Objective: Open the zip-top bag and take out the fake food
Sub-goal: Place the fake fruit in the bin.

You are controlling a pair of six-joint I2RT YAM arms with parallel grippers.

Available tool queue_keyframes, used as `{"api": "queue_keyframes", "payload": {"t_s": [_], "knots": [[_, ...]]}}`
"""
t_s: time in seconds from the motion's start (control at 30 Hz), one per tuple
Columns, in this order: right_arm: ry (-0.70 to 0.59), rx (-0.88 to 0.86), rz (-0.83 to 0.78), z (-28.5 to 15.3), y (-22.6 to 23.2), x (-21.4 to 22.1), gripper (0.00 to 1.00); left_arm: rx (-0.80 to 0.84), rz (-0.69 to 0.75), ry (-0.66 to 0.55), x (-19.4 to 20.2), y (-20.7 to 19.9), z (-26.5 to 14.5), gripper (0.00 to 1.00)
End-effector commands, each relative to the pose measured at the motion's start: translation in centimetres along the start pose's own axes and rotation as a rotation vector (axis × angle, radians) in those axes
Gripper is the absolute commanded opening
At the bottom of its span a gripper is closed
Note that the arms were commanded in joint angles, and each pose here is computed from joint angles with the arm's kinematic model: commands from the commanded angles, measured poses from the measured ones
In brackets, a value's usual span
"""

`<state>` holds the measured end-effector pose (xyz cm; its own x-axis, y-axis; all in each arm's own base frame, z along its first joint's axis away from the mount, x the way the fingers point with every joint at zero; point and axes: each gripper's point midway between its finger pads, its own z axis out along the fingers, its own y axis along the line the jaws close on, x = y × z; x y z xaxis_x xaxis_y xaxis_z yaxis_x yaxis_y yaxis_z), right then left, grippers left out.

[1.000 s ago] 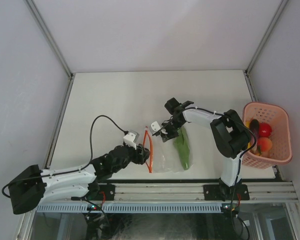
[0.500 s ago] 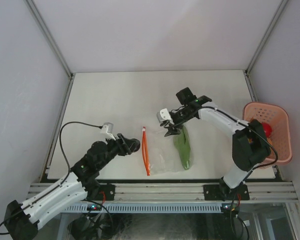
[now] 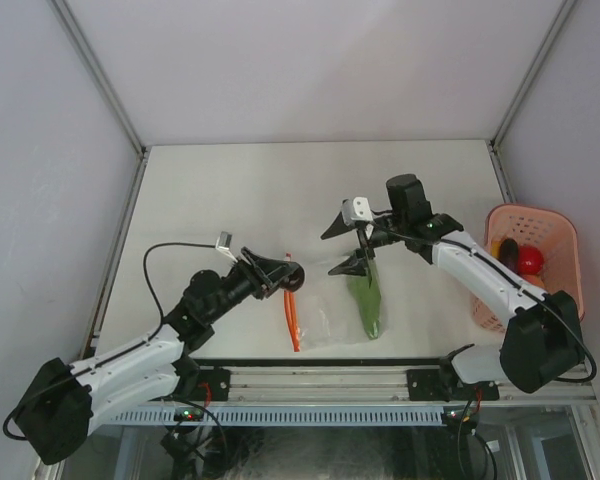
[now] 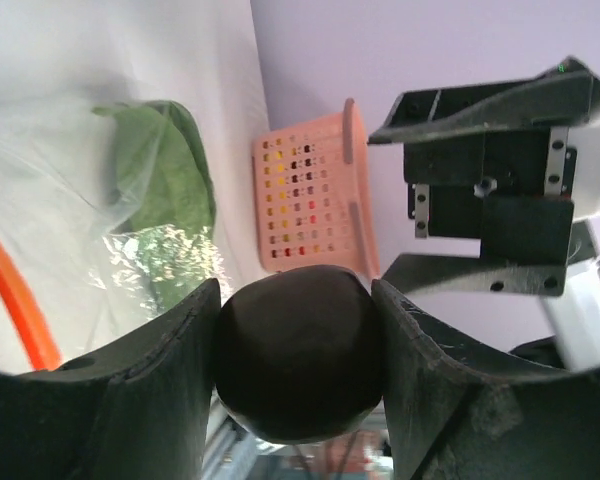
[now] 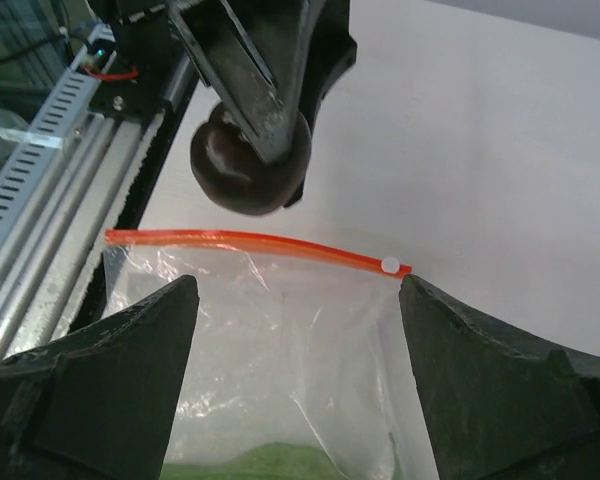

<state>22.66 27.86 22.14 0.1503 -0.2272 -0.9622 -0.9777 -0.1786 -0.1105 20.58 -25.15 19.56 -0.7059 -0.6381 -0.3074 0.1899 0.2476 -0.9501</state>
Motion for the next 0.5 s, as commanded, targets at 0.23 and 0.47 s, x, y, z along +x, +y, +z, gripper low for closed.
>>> {"api": "queue_keyframes", "payload": {"t_s": [0.23, 0.47], "knots": [[-0.156, 0.026, 0.138, 2.4, 0.1, -4.4, 0.99, 0.131, -0.349, -0.092, -2.6, -6.2, 1.8, 0.11], [-0.176, 0.017, 0.209, 4.3, 0.7, -5.0, 0.99, 0.134, -0.375, -0.154, -3.3, -6.4, 1.8, 0.11]]}}
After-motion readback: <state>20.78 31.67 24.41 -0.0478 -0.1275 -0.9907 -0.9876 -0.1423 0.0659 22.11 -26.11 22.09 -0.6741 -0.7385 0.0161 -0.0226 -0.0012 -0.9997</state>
